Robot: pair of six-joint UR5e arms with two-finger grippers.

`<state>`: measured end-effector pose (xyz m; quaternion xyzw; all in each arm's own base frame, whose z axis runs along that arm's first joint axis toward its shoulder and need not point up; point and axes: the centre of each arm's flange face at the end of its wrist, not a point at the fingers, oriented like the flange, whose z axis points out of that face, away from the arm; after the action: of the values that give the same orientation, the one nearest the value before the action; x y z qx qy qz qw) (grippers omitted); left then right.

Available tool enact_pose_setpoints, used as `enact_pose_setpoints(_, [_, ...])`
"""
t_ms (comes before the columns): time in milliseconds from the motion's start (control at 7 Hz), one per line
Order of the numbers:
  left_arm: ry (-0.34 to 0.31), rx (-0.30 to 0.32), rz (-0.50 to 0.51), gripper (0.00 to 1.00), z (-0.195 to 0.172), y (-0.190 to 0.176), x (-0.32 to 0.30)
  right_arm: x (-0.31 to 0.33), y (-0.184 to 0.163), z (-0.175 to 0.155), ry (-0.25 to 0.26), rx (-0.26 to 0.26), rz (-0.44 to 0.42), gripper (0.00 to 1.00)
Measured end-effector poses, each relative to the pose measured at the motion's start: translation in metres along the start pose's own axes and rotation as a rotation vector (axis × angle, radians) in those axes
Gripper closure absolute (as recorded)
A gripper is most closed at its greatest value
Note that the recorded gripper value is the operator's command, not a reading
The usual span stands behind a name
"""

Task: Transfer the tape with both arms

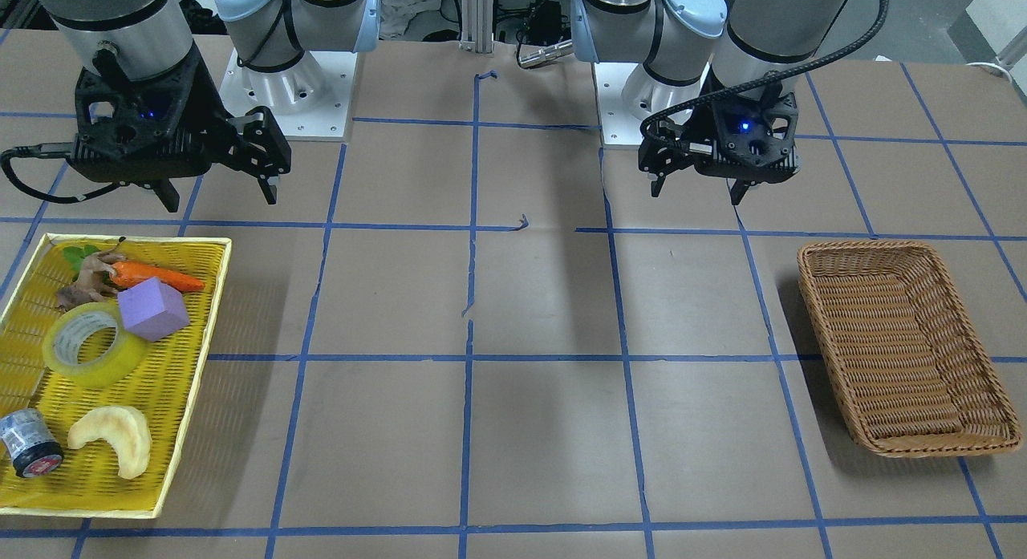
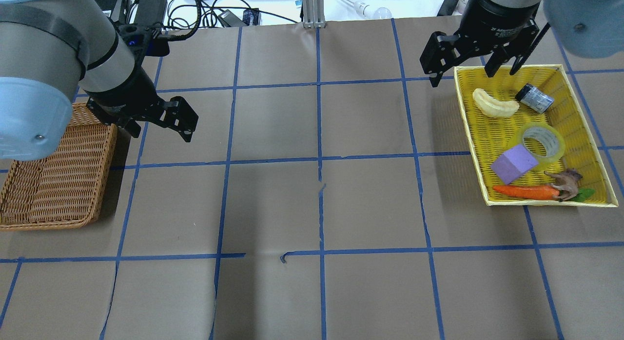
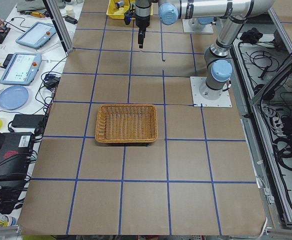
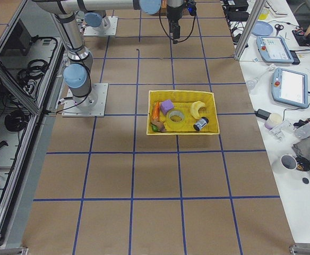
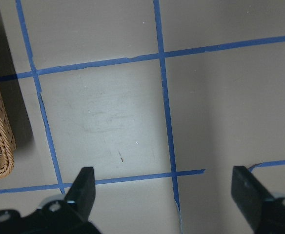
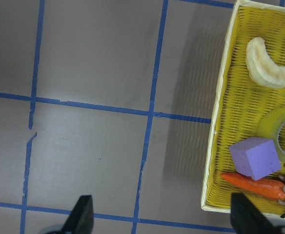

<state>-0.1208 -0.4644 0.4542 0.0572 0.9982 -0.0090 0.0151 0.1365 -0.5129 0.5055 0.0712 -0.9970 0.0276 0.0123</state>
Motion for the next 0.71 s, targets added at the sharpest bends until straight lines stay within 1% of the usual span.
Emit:
enact_pose_setpoints(429, [0.000, 0.001, 0.000, 0.00, 0.0002, -0.0008, -0.0014, 0.0007, -0.0007, -0.0018, 0.002, 0.003, 0.000, 0.00])
enact_pose_setpoints(714, [-0.001, 0.002, 0.010, 0.00, -0.0005, -0.0004, -0.0014, 0.0035, -0.0017, -0.0032, 0.009, -0.011, 0.002, 0.00])
